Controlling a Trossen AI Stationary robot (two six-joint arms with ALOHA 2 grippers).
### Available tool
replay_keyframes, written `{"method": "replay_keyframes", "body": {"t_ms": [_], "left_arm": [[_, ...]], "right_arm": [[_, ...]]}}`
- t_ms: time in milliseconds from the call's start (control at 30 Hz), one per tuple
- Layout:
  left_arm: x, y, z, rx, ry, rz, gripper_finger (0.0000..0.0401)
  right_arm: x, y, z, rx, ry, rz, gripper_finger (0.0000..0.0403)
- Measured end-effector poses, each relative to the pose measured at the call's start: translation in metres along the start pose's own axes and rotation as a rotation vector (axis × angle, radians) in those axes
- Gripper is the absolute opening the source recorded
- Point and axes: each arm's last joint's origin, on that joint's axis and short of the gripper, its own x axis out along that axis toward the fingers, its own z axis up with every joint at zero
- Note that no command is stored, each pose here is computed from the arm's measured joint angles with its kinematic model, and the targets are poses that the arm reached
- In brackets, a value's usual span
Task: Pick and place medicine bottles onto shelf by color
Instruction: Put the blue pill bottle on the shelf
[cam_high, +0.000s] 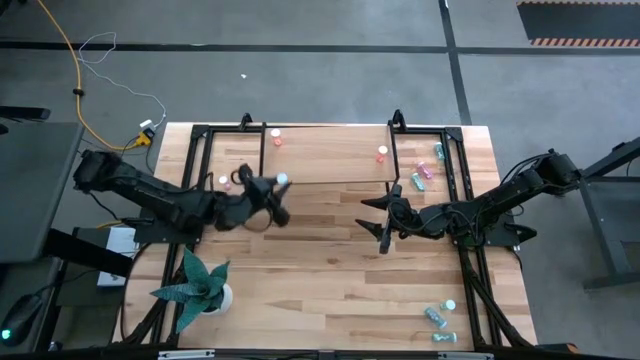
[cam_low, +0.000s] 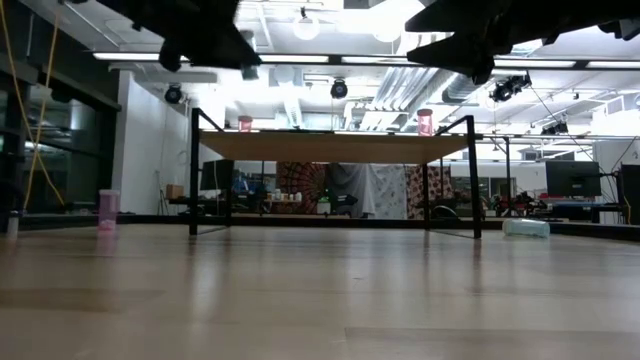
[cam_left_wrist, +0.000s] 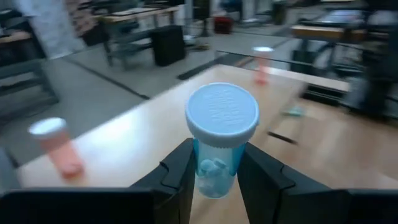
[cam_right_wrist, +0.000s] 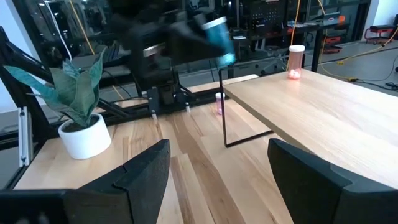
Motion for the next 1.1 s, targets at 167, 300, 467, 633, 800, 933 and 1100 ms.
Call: {"method": "replay_keyframes", "body": {"t_ms": [167,300,467,633,800,933,1100], "left_arm": [[0.028,0.023,0.018,-0.067,0.015,0.077,0.0094],[0.046,0.041,0.014,-0.118,0.11,0.109,0.0094],[0.057,0.055,0.001,-0.163,0.223,0.156,0.0094],[0.062,0.059,-0.002,-0.174,0.235,0.191,0.0094],[0.066,0.06,-0.004,-0.174,0.232,0.213,0.0094],[0.071,0.057,-0.01,-0.154,0.249,0.229,0.0094],[0.078,0.055,-0.015,-0.141,0.236,0.271,0.0094]], "right_arm": [[0.0,0.0,0.0,0.003,-0.004,0.001,0.0262],[0.0,0.0,0.0,0.003,-0.004,0.001,0.0262],[0.0,0.0,0.0,0.003,-0.004,0.0,0.0262],[0.0,0.0,0.0,0.003,-0.004,0.0,0.0262],[0.0,0.0,0.0,0.003,-0.004,0.0,0.0262],[0.0,0.0,0.0,0.003,-0.004,0.0,0.0262],[0.0,0.0,0.0,0.003,-0.004,0.0,0.0262]]}}
